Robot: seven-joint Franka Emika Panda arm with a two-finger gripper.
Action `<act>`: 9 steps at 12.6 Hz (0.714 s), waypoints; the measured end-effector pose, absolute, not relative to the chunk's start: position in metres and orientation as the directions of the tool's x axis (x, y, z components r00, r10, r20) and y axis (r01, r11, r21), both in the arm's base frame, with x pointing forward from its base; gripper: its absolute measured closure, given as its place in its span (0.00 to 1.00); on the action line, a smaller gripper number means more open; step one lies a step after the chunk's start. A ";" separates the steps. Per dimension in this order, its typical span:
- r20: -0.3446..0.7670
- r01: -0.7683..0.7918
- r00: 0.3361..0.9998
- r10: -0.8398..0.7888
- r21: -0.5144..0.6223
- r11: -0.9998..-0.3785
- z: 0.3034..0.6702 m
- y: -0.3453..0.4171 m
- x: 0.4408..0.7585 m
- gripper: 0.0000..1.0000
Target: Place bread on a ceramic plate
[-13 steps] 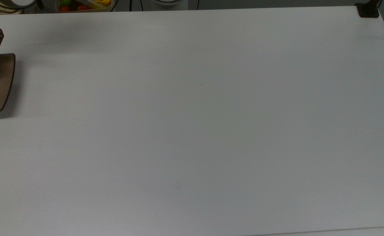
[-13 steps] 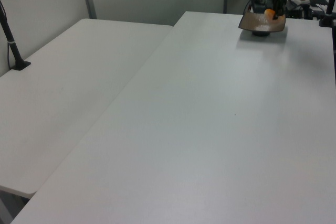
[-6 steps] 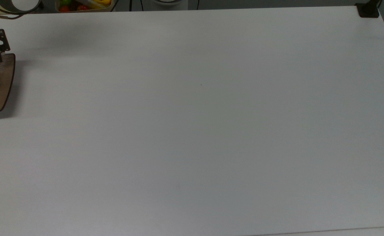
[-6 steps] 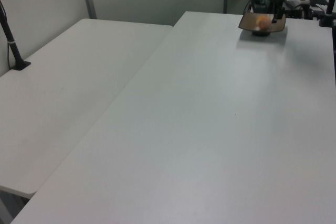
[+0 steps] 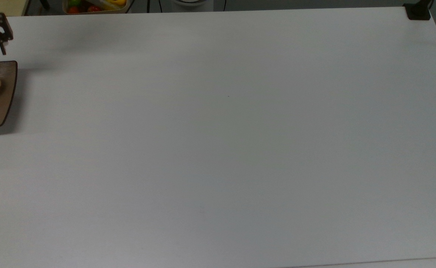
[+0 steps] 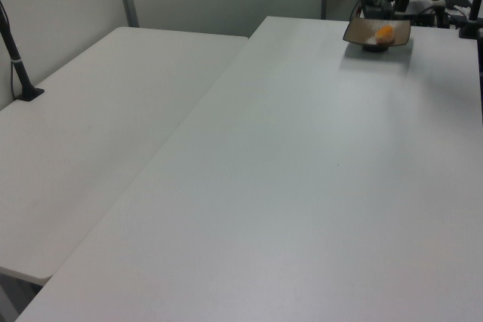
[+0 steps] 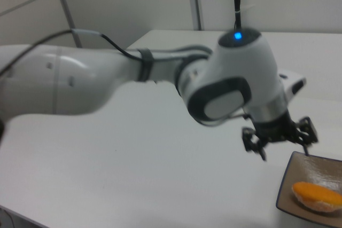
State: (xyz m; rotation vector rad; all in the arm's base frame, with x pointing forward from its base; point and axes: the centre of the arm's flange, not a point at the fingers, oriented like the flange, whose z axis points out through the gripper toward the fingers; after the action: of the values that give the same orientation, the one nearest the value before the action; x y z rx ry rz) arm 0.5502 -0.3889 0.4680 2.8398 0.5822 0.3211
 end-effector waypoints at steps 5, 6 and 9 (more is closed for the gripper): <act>0.223 0.201 0.953 0.205 0.037 -0.979 0.556 -0.313 0.530 0.00; 0.213 0.165 0.964 0.159 -0.008 -0.986 0.571 -0.292 0.528 0.00; 0.099 0.088 0.992 0.082 -0.056 -0.995 0.612 -0.213 0.528 0.00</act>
State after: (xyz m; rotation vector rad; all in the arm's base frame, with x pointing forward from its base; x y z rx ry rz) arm 0.5284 -0.2128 0.6123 3.1951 0.1360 0.1549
